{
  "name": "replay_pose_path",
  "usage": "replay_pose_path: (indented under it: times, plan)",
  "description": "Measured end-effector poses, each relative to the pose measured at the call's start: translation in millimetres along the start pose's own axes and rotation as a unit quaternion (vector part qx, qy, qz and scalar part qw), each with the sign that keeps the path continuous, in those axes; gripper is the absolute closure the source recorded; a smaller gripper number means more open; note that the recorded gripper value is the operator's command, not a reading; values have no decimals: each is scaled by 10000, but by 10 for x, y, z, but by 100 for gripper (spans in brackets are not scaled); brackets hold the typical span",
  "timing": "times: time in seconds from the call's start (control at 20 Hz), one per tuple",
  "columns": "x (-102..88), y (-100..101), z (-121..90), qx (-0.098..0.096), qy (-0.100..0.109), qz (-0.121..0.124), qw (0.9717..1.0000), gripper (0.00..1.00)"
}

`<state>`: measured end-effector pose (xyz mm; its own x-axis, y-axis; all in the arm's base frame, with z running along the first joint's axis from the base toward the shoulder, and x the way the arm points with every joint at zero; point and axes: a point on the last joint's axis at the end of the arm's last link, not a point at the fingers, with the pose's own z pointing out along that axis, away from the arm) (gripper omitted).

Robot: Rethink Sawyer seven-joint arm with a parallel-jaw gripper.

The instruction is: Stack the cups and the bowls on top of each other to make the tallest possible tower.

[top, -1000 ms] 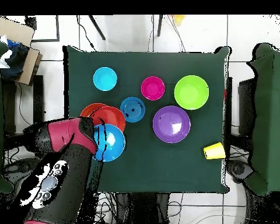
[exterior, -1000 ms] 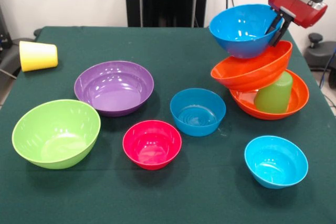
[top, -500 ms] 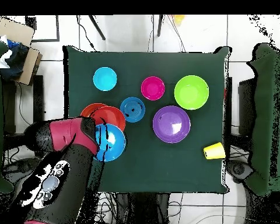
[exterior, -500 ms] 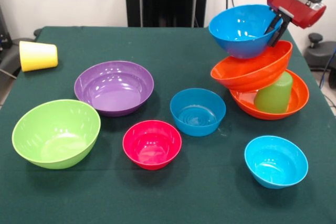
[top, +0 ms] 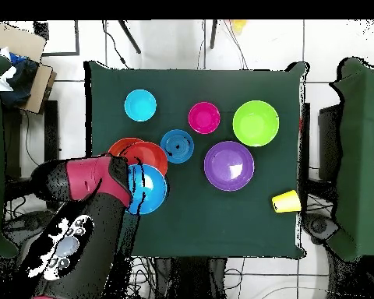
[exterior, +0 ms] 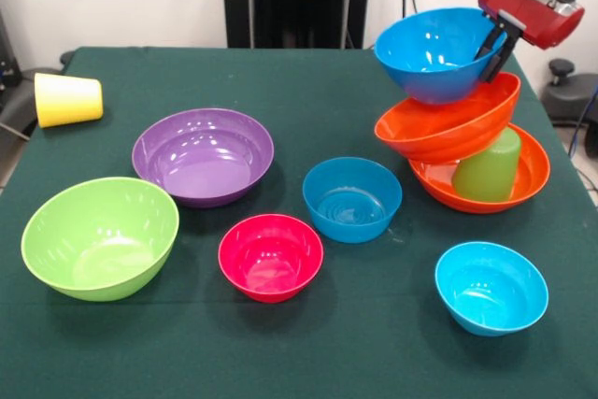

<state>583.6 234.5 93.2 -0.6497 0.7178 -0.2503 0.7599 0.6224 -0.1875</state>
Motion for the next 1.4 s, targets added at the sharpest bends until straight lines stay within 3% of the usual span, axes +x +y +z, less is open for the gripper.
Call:
replay_pose_path:
  times: [0.45,0.95,1.4]
  plan:
    - [-37,269,-255,-236,-22,119,9996,100]
    - [12,473,-458,-151,33,130,9998,100]
    - [41,588,-508,-78,34,157,9998,100]
